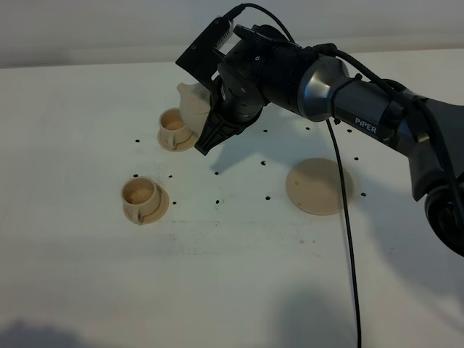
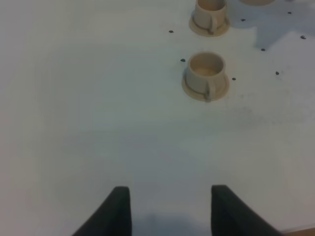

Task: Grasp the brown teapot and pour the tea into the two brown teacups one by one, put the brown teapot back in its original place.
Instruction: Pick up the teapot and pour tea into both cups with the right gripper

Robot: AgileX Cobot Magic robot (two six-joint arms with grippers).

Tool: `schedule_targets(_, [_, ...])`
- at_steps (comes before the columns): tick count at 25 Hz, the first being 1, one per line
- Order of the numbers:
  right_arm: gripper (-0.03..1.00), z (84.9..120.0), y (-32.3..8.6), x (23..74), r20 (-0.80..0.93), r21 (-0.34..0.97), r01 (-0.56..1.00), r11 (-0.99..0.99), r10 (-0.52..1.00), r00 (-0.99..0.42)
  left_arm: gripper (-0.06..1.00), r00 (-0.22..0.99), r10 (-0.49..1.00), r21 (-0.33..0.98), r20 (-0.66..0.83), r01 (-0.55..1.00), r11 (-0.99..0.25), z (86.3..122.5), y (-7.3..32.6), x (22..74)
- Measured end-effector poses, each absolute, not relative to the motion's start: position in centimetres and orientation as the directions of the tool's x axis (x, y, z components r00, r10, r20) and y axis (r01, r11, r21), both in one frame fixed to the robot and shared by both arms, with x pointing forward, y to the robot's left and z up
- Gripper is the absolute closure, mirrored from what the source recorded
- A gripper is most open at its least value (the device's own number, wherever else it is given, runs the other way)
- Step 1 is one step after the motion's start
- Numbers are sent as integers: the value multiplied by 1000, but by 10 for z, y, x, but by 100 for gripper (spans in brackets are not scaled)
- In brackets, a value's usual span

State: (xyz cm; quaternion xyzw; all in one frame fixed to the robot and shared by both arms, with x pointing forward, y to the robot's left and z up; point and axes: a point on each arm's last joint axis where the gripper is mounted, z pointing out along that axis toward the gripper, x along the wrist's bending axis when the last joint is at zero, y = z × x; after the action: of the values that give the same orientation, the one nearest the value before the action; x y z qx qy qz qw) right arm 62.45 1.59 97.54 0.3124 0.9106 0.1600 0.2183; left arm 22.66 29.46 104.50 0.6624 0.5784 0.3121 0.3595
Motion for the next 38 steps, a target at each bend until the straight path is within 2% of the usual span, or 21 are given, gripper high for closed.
schedule_targets(12, [88,977,10,628,-406,372,456,809,583,-703,59,136,991,837,-2,542,-72,1045,295,227])
schedule_targets(19, [88,966,23,621,-457,329,403,854,518,-723,59,136,991,837,-2,542,-72,1045,295,227])
schedule_targets(30, [88,967,34,613,-542,288,320,902,429,-722,59,136,991,837,-2,542,-72,1045,295,227])
schedule_targets(38, [88,946,38,615,-570,231,298,926,377,-730,59,136,991,837,-2,542,-72,1045,295,227])
